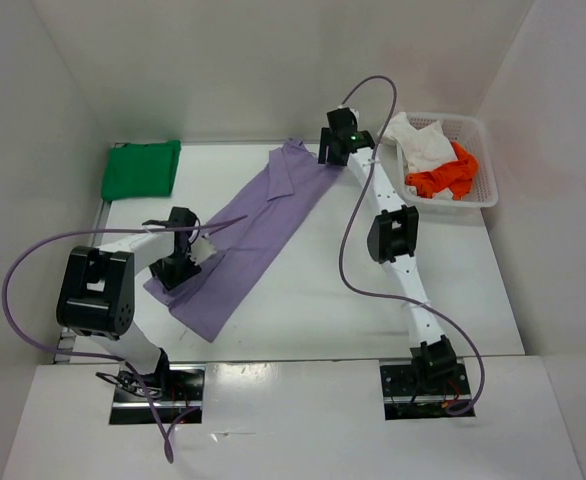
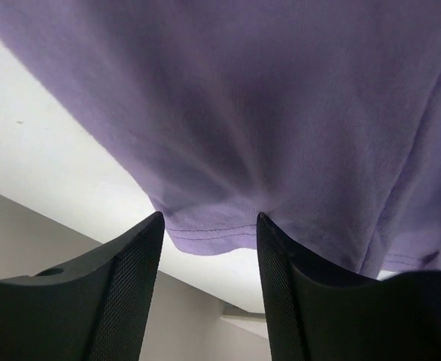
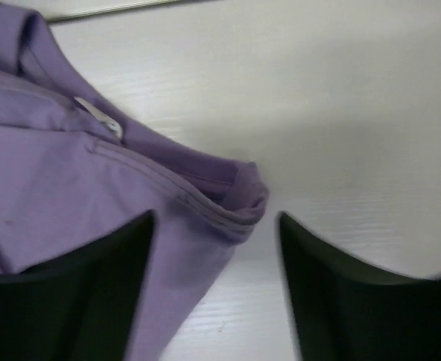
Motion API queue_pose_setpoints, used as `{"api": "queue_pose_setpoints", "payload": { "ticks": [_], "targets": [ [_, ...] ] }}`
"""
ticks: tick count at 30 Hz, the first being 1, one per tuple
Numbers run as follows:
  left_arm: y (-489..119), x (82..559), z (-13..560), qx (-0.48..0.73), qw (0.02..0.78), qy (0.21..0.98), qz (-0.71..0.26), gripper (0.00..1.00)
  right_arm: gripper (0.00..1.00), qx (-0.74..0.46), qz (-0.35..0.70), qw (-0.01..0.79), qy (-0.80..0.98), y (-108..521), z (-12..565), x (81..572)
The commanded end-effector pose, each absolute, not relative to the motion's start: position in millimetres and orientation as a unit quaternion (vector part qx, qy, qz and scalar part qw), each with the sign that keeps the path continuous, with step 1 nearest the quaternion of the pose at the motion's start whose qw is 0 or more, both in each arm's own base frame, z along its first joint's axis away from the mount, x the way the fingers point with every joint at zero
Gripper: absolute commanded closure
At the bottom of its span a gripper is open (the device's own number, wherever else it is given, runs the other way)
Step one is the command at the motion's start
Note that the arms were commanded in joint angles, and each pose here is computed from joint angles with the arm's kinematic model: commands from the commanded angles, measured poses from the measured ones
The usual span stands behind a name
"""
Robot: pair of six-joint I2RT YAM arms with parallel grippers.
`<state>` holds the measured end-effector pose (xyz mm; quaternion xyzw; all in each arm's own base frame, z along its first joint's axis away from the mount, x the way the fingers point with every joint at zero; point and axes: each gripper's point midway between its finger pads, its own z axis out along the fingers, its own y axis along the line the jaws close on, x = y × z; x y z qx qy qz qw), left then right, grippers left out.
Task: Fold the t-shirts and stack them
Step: Rotate the tshirt 90 degrees
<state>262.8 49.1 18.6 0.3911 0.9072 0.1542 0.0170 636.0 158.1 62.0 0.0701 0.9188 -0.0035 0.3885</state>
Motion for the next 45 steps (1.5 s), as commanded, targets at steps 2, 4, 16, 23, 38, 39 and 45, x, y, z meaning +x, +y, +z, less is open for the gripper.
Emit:
{"api": "queue_pose_setpoints", "payload": {
  "ticks": [2,4,16,23,38,39,45],
  "targets": [
    [34.8,244.4,21.4,0.397,-0.005,0.911,0.11,0.37,0.13,0.043,0.032,0.439,0.897,147.2,155.5,635.7],
    [30.1,246.5,28.4,0.391,0.012,0.915,0.102,0.37,0.1,0.042,0.044,0.46,0.886,145.7,207.2,621.5],
    [52.0,251.7,97.7,0.243,0.186,0.94,0.151,0.14,0.0,0.012,0.141,0.445,0.884,208.3,275.9,390.6],
    [68.9,258.8,83.0,0.163,0.194,0.956,0.148,0.13,0.0,-0.049,0.268,0.294,0.916,389.7,177.6,256.3],
    [66.7,253.3,75.8,0.182,0.212,0.949,0.148,0.11,0.34,-0.032,0.252,0.098,0.962,462.7,46.2,197.9],
    [66.7,253.3,75.8,0.182,0.213,0.949,0.148,0.11,0.34,-0.026,0.244,0.092,0.965,460.2,40.7,196.2],
    [63.9,253.0,82.2,0.187,0.23,0.944,0.145,0.11,0.36,-0.012,0.239,0.035,0.97,455.7,17.2,180.8]
  ]
}}
